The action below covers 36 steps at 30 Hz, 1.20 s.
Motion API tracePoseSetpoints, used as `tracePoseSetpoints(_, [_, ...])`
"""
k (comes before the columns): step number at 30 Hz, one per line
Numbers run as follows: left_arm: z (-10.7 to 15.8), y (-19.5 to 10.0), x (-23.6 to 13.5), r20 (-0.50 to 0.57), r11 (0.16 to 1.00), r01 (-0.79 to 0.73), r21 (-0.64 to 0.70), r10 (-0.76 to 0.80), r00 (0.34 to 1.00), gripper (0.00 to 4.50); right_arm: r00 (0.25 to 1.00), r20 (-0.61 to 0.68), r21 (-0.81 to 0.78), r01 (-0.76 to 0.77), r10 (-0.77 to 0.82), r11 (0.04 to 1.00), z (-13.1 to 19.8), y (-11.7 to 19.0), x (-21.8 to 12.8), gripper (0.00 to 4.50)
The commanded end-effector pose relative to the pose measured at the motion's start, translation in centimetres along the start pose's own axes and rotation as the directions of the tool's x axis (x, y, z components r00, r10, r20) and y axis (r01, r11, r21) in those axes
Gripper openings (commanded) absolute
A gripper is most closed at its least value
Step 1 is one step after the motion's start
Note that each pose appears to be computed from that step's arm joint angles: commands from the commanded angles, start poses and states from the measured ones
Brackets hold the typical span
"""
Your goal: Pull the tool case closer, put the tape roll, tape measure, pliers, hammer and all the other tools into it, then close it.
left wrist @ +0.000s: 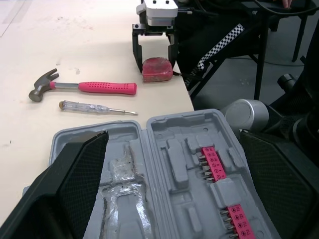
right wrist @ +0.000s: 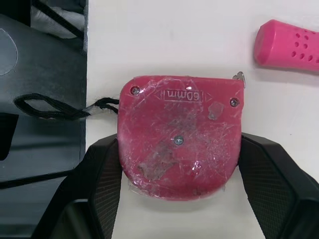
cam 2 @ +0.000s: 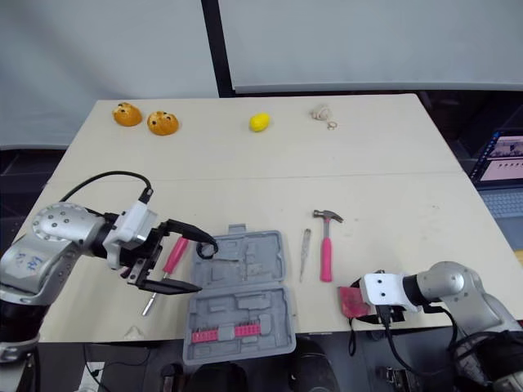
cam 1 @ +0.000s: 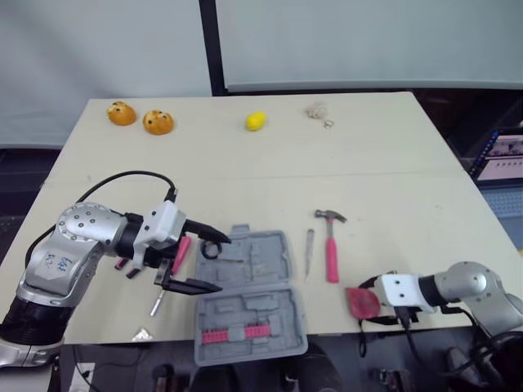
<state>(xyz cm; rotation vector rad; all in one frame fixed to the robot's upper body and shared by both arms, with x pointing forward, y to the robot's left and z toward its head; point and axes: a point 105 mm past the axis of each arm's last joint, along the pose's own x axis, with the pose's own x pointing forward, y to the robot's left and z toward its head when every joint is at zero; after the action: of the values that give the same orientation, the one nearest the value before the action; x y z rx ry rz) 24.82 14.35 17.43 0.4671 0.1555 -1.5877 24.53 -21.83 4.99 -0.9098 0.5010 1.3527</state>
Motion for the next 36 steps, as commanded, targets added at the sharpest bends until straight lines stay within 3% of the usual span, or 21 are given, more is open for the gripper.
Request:
tracePoseSetpoints(1, [-0.3,0.2,-0.5,-0.009,1.0,-0.026,0.01,0.026,1.0,4.5,0.998,0.043,-0.011,0.045,-0.045,0.999,2.7,-1.1,-2.1,2.92])
tracePoseSetpoints(8, [-1.9,0.4,-1.8,-0.053,0.997,-0.078,-0.01,0.077,0.996,4.5,0.996,0.059,0.038,-0.065,0.062,0.997,10.2,-2.2,-3.1,2.92])
tracePoseSetpoints(15, [-3.6,0.9,-2.4,-0.104,0.995,-0.096,0.034,0.099,0.99,4.5,0.997,0.012,-0.025,-0.072,0.072,0.997,14.4,-6.1,-0.3,2.92])
tracePoseSetpoints(26, [-4.7,2.0,-2.6,-0.112,0.989,-0.146,0.037,0.149,0.983,4.5,0.991,-0.125,0.006,-0.037,0.038,0.999,15.2,-11.0,5.4,2.92])
tracePoseSetpoints(36, [-4.9,2.2,-2.7,-0.117,0.986,-0.159,0.04,0.163,0.98,4.5,0.987,-0.154,-0.049,-0.041,0.033,0.998,16.9,-12.0,8.0,2.92])
